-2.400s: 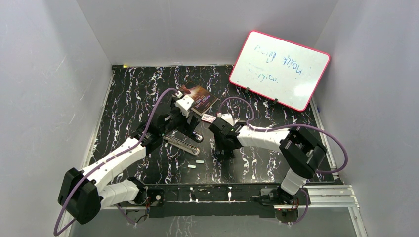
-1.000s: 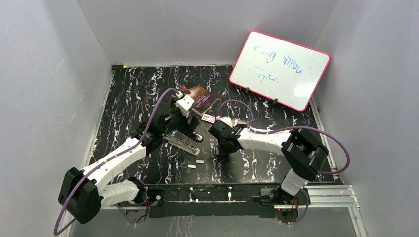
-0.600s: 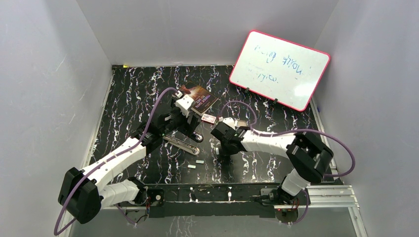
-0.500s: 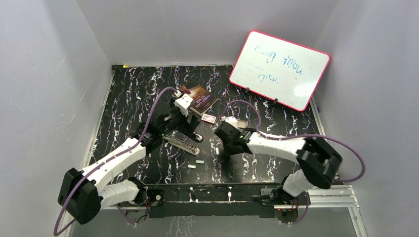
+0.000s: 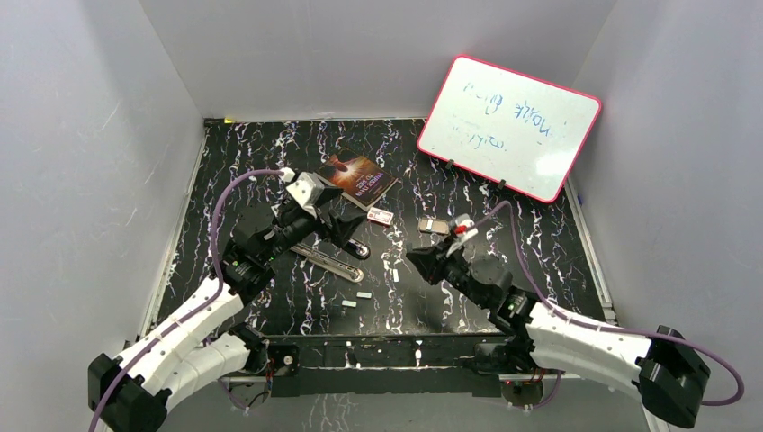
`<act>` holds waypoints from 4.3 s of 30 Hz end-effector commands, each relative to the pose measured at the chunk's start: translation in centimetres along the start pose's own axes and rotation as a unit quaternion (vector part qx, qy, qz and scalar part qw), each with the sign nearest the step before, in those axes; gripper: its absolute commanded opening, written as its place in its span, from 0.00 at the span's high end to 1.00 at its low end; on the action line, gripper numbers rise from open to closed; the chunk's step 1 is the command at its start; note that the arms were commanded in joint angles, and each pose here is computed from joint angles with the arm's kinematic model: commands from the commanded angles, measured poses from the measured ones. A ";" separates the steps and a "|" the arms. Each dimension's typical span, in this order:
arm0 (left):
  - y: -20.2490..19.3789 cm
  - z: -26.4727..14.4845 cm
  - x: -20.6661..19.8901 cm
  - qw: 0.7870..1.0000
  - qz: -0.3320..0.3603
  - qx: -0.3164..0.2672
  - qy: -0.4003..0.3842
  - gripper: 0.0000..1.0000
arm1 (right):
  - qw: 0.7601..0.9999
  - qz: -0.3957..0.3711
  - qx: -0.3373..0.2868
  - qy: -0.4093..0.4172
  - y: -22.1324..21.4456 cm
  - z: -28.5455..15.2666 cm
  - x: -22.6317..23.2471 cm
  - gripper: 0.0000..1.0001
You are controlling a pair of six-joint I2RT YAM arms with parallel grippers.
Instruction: Load the staples into the stapler
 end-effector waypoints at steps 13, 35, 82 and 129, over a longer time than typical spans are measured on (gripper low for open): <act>0.9 0.8 -6.9 0.964 0.030 0.004 -0.266 0.31 | 0.954 -0.138 -0.220 0.146 3.6 -3.6 3.0 1.00; 1.3 -2.4 -8.6 0.944 0.093 -0.027 -0.315 0.39 | 0.920 -0.231 -0.155 0.276 1.7 -1.3 6.7 1.00; 1.0 -0.8 -10.8 0.906 0.075 -0.039 -0.414 0.49 | 0.842 -0.230 -0.371 0.319 12.5 -3.0 5.8 1.00; -0.2 0.3 -12.1 0.893 0.060 -0.017 -0.446 0.94 | 0.834 -0.228 -0.361 0.349 12.5 -3.1 6.6 0.83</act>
Point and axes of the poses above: each gripper's point midway between its finger pads, its own z axis out along the fingers, its own x axis along the line the jaws close on, y = z × x, the point moved 3 cm from there along -z, back along the fingers, and after that the axes turned 11 degrees about -z, right-handed, at the moved point
